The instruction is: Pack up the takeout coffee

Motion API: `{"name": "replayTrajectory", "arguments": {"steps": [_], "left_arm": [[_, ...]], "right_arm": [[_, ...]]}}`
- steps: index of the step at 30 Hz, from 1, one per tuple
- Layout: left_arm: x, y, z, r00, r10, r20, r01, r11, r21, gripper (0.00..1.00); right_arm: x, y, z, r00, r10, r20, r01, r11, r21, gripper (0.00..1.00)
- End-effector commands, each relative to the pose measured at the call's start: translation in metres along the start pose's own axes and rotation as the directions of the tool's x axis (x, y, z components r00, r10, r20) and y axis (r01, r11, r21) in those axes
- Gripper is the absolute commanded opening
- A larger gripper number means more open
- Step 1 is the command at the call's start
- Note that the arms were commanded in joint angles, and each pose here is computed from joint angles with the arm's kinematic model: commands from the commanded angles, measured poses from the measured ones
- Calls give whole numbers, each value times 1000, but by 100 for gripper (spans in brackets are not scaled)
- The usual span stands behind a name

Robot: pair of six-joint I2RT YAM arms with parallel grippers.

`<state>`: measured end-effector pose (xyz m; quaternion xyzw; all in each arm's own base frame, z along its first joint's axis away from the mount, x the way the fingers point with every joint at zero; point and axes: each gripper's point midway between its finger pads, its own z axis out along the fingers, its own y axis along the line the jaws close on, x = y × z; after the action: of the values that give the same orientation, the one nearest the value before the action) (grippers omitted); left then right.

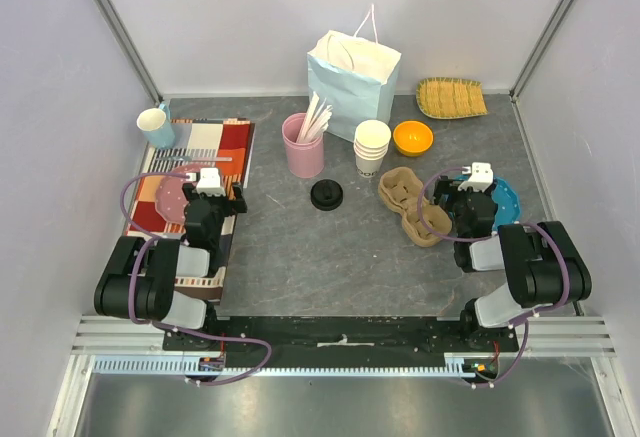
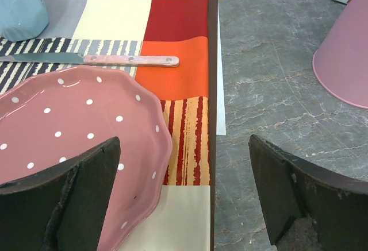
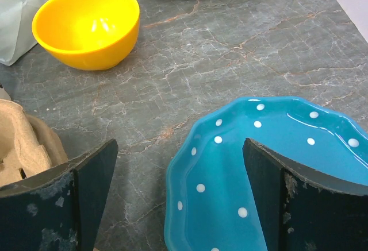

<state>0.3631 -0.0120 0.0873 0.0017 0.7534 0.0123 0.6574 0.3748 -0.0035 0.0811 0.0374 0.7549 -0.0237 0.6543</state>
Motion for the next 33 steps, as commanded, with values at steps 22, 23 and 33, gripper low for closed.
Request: {"name": "replayTrajectory", "arguments": {"steps": [22, 23, 33], "left_arm": [[-33, -44, 12, 994, 97, -51, -80, 960, 270, 95], [-50, -44, 19, 994, 97, -40, -83, 959, 271, 95], [-81, -38, 20, 946, 169, -275, -88, 955, 284, 90]], "right_arm": [[-139, 57, 16, 964, 257, -74, -266, 945, -192, 93], [-153, 57, 18, 956, 277, -99, -290, 943, -161, 91], [-185, 115, 36, 941, 154, -303, -180, 982, -61, 71]]}}
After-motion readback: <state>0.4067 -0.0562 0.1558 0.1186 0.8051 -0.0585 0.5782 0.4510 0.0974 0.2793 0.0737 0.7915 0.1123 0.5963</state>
